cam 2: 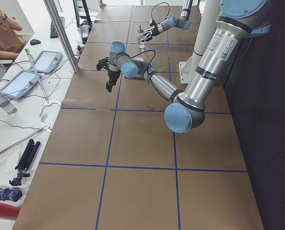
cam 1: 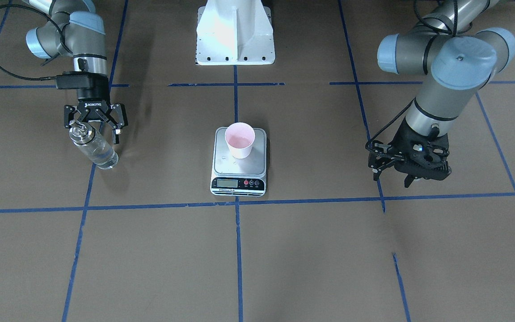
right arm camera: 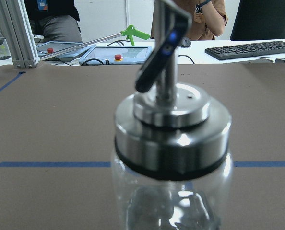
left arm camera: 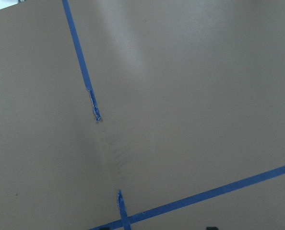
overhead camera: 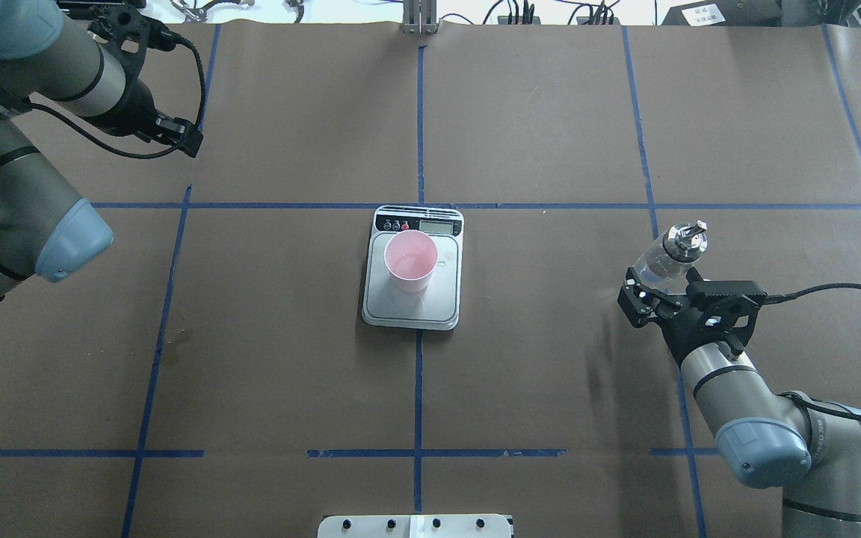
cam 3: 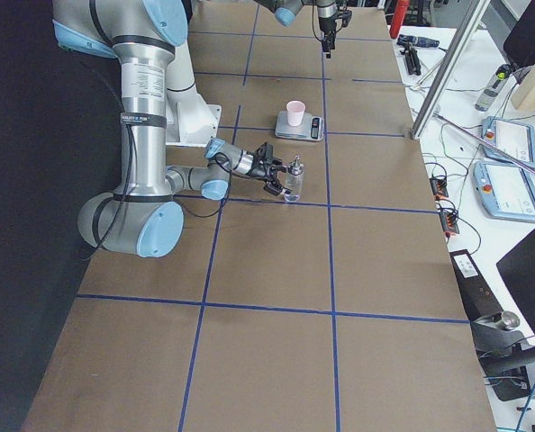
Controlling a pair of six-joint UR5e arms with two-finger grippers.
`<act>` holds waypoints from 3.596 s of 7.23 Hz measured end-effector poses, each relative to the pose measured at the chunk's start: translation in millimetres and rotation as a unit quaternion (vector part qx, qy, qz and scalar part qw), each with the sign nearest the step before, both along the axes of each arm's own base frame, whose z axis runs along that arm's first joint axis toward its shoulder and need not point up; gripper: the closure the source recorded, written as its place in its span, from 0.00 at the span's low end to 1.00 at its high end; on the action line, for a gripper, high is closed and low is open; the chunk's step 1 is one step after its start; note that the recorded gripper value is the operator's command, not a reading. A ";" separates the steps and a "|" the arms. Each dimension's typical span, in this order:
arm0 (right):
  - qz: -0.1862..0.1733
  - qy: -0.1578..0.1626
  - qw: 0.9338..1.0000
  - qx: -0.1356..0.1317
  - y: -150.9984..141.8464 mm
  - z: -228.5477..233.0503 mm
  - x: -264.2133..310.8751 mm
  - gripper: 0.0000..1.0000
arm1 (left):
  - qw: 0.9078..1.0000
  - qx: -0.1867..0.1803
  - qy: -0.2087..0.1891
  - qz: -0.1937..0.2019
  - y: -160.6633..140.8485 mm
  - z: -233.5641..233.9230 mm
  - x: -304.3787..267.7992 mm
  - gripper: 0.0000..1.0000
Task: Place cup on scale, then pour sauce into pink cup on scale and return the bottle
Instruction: 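Grasp the glass sauce bottle with the right gripper, then lift and carry the bottle with the right gripper toward the cup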
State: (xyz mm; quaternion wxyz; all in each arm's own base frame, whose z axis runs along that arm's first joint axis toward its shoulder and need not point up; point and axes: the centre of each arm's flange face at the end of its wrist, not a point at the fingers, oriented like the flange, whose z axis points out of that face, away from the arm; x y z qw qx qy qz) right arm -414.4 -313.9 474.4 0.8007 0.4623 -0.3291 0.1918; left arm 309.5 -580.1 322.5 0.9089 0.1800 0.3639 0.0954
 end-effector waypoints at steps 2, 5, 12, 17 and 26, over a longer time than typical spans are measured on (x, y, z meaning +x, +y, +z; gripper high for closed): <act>0.002 0.003 1.000 0.002 -0.7 1.9 -4.6 0.02 | 1.000 0.001 0.001 0.000 0.3 -2.1 0.4 0.27; 0.003 0.009 1.000 0.001 -2.1 7.7 -5.7 0.04 | 1.000 0.001 0.001 -0.001 0.8 -3.5 -1.0 0.27; 0.016 0.023 1.000 0.008 -25.9 4.7 -17.2 0.85 | 1.000 0.006 0.004 -0.004 3.7 -9.6 -6.7 0.27; 0.007 0.059 0.997 0.046 -40.8 -18.3 -12.5 1.00 | 1.000 0.008 0.006 -0.003 7.8 -16.2 -9.1 0.27; -0.015 0.091 0.993 0.074 -53.9 -107.2 -49.4 1.00 | 1.000 -0.004 0.019 -0.004 11.4 -21.0 -8.5 0.27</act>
